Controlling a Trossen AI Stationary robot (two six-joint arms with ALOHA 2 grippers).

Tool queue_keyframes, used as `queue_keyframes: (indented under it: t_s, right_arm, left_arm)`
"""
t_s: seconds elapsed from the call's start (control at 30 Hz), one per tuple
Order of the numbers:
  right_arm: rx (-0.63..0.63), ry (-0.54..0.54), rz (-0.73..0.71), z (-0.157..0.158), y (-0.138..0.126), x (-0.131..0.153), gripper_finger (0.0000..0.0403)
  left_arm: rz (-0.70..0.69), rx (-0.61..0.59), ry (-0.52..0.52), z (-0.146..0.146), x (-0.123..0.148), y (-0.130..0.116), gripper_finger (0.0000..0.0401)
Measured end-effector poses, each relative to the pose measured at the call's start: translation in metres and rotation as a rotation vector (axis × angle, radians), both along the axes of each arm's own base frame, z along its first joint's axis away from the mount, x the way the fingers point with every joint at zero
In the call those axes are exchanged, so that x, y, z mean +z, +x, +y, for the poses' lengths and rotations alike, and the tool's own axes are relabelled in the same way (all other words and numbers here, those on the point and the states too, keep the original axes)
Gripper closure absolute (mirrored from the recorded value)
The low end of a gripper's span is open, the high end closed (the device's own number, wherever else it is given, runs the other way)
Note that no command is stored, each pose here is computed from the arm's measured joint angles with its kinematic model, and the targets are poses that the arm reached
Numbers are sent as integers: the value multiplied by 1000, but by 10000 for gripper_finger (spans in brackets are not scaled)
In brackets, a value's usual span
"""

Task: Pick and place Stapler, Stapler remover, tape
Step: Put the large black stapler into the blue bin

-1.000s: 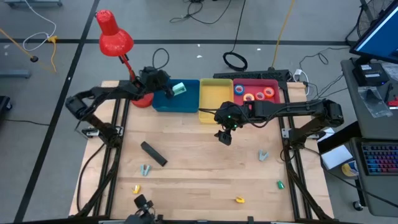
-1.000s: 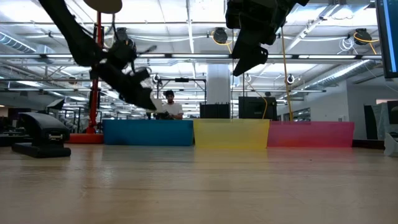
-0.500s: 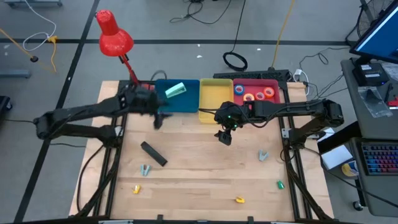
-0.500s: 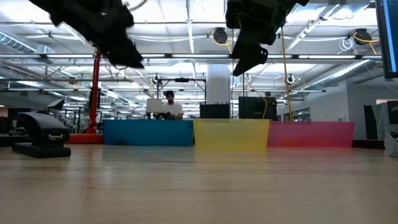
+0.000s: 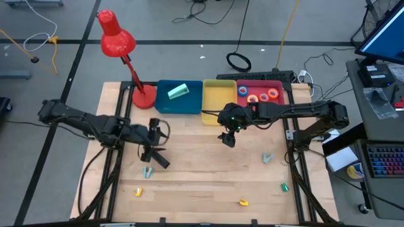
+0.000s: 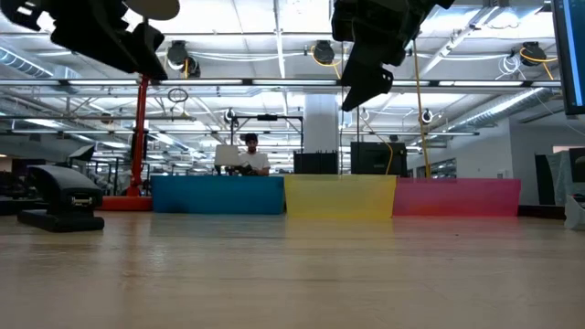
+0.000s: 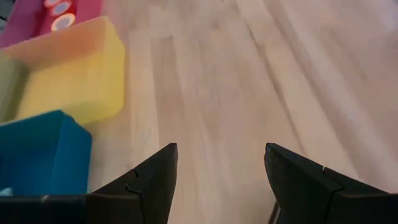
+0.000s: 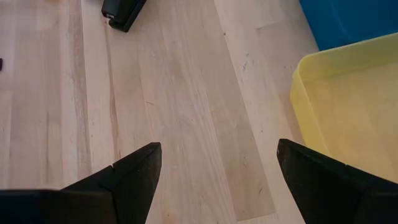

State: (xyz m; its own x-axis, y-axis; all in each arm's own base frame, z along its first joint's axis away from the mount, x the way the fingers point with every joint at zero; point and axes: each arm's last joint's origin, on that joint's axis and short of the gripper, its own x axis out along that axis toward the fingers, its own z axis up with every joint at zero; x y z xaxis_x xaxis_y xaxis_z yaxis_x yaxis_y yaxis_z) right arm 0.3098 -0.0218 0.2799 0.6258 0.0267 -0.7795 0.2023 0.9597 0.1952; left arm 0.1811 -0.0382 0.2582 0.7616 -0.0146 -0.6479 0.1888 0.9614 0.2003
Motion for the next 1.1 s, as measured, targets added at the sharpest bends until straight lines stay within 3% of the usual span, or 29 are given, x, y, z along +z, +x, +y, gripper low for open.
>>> queue_keyframes:
  t_s: [0.23,0.4,1.1]
  right_arm:
    - [-2,0,-19,0,1,1,94]
    - [-2,0,-21,0,2,1,94]
    - [9,-4,-32,0,2,2,94]
  left_arm:
    - [139,-81,85,-21,-25,14,160]
    - [291,-146,75,-30,-47,21,160]
    - [500,-97,10,-27,-70,23,160]
